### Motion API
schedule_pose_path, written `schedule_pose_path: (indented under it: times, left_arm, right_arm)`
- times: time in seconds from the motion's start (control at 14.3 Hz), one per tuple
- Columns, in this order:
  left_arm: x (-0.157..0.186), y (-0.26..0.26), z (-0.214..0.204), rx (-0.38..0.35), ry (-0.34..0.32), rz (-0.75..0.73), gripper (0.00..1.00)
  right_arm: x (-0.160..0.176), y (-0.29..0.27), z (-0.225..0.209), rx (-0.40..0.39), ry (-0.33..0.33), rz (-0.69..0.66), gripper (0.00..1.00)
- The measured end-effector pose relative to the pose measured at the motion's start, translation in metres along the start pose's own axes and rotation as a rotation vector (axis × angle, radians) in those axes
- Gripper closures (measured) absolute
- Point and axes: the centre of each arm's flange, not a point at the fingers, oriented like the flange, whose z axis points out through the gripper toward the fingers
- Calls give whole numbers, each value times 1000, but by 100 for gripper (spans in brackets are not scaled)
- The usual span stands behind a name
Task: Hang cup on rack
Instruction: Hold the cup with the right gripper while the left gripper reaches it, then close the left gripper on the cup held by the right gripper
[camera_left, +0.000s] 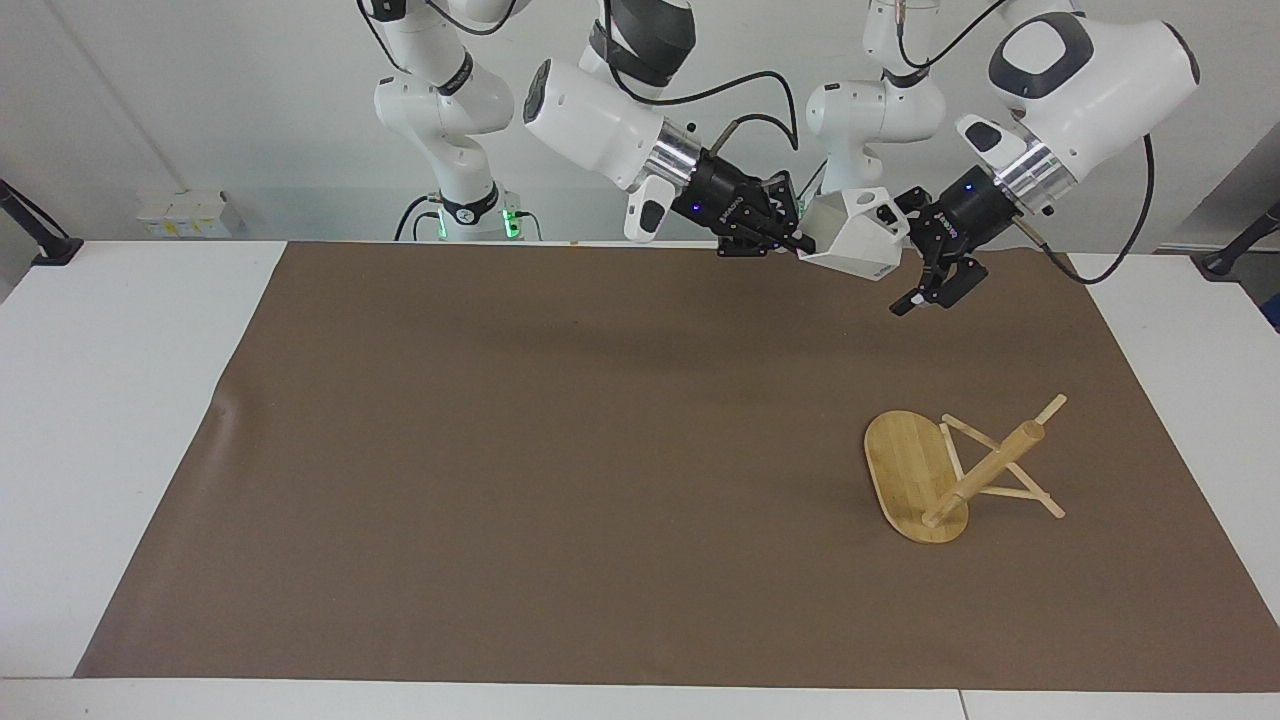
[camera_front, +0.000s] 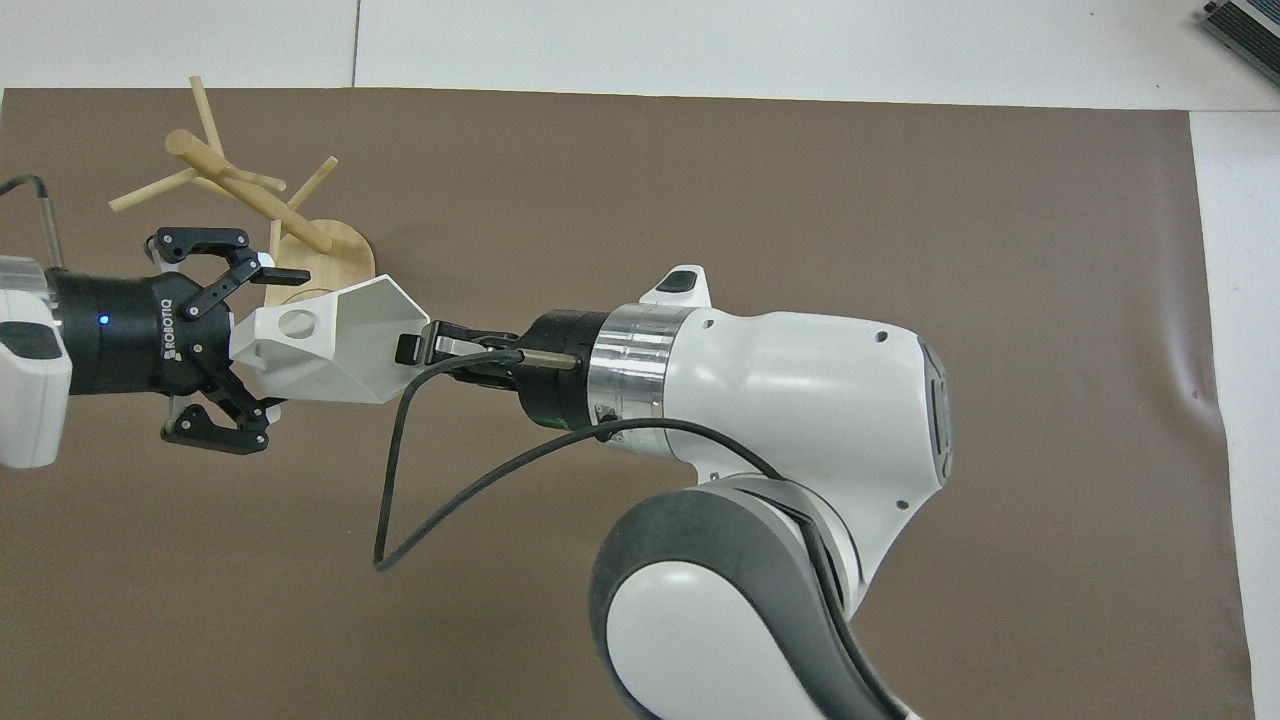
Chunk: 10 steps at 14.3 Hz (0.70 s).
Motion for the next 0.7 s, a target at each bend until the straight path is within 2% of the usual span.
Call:
schedule_pose_path:
  times: [0.42, 0.7]
  left_arm:
    - [-7, 4, -6, -42, 38, -25, 0]
    - [-16, 4, -23, -20, 48, -45, 0]
  right_arm:
    - [-2, -1, 2, 1, -5, 1, 96]
    - [-3, 4, 8, -2, -15, 10, 96]
